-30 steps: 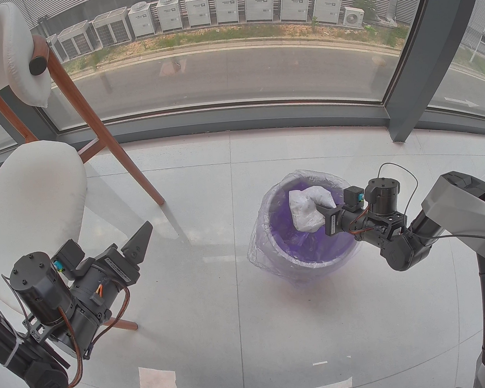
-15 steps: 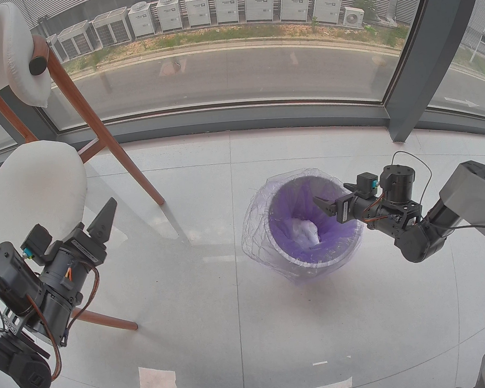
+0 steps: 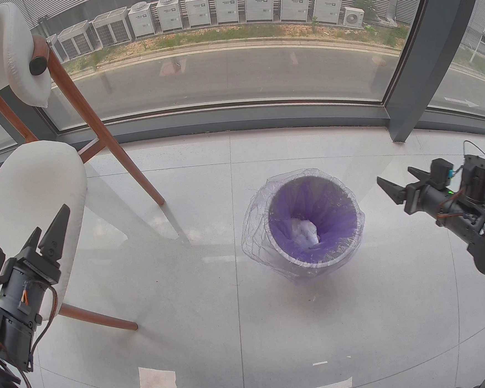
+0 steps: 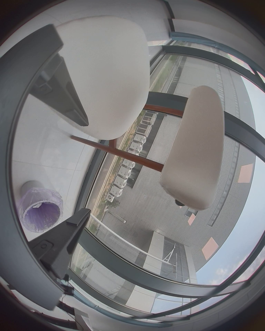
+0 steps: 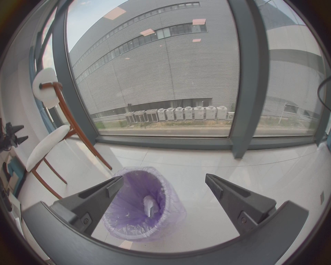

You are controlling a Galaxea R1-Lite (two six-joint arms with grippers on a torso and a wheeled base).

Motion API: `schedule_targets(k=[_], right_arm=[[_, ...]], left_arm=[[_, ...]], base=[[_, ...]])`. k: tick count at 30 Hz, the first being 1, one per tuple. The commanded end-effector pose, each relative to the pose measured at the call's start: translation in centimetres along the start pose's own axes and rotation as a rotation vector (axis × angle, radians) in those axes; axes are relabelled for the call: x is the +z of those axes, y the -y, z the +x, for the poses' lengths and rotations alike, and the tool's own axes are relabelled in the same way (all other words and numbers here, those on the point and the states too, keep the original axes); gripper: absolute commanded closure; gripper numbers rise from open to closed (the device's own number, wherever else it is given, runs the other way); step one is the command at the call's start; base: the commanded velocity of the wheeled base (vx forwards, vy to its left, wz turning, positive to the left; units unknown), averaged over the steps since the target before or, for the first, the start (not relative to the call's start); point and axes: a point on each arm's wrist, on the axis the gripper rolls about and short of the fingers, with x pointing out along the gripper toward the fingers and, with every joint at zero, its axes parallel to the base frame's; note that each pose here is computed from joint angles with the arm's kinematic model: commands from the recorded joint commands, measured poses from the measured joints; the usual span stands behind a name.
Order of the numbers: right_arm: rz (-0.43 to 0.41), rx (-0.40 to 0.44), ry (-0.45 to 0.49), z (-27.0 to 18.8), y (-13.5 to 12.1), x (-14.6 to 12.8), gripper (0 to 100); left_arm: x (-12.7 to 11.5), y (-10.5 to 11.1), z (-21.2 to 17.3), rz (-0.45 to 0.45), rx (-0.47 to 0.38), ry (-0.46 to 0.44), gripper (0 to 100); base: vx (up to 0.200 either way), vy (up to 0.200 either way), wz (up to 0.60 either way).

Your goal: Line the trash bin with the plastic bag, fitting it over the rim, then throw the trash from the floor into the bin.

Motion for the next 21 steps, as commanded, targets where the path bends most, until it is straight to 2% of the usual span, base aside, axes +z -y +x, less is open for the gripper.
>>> schedule_targets(k=[1, 3, 5, 8, 11, 15, 17, 18, 19, 21], right_arm=[[0.017, -0.136, 0.278, -15.4, -0.6, 3.5, 0], [0.026, -0.143, 0.305, -17.7, -1.3, 3.2, 0], [0.023, -0.140, 0.315, -19.7, -2.0, 2.9, 0], [0.023, -0.137, 0.311, -22.3, -3.0, 2.5, 0], [0.027, -0.138, 0.294, -24.6, -3.9, 2.3, 0], [0.040, -0.142, 0.242, -27.0, -4.7, 1.4, 0], [0.047, -0.142, 0.202, -28.7, -5.4, 0.1, 0], [0.047, -0.142, 0.202, -28.7, -5.4, 0.1, 0], [0.029, -0.142, 0.179, -30.0, -5.9, -1.3, 0], [0.011, -0.129, 0.173, -31.1, -6.3, -2.6, 0]], left_arm=[[2.8, -1.2, -4.5, 0.063, 0.055, 0.142, 0], [3.4, -1.6, -5.1, 0.098, 0.100, 0.188, 0], [4.1, -2.3, -5.9, 0.157, 0.183, 0.231, 0], [4.5, -2.6, -7.8, 0.207, 0.244, 0.248, 0], [4.2, -2.4, -10.1, 0.239, 0.229, 0.219, 0], [3.3, -2.4, -12.4, 0.224, 0.168, 0.145, 0], [2.7, -2.5, -14.0, 0.210, 0.111, 0.086, 0], [2.7, -2.5, -14.0, 0.210, 0.111, 0.086, 0], [2.1, -2.9, -15.4, 0.219, 0.091, 0.043, 0], [1.0, -3.5, -16.7, 0.276, 0.114, -0.002, 0]], base=[[0.000, 0.000, 0.00], [0.000, 0.000, 0.00], [0.000, 0.000, 0.00], [0.000, 0.000, 0.00], [0.000, 0.000, 0.00], [0.000, 0.000, 0.00], [0.000, 0.000, 0.00], [0.000, 0.000, 0.00], [0.000, 0.000, 0.00], [0.000, 0.000, 0.00]])
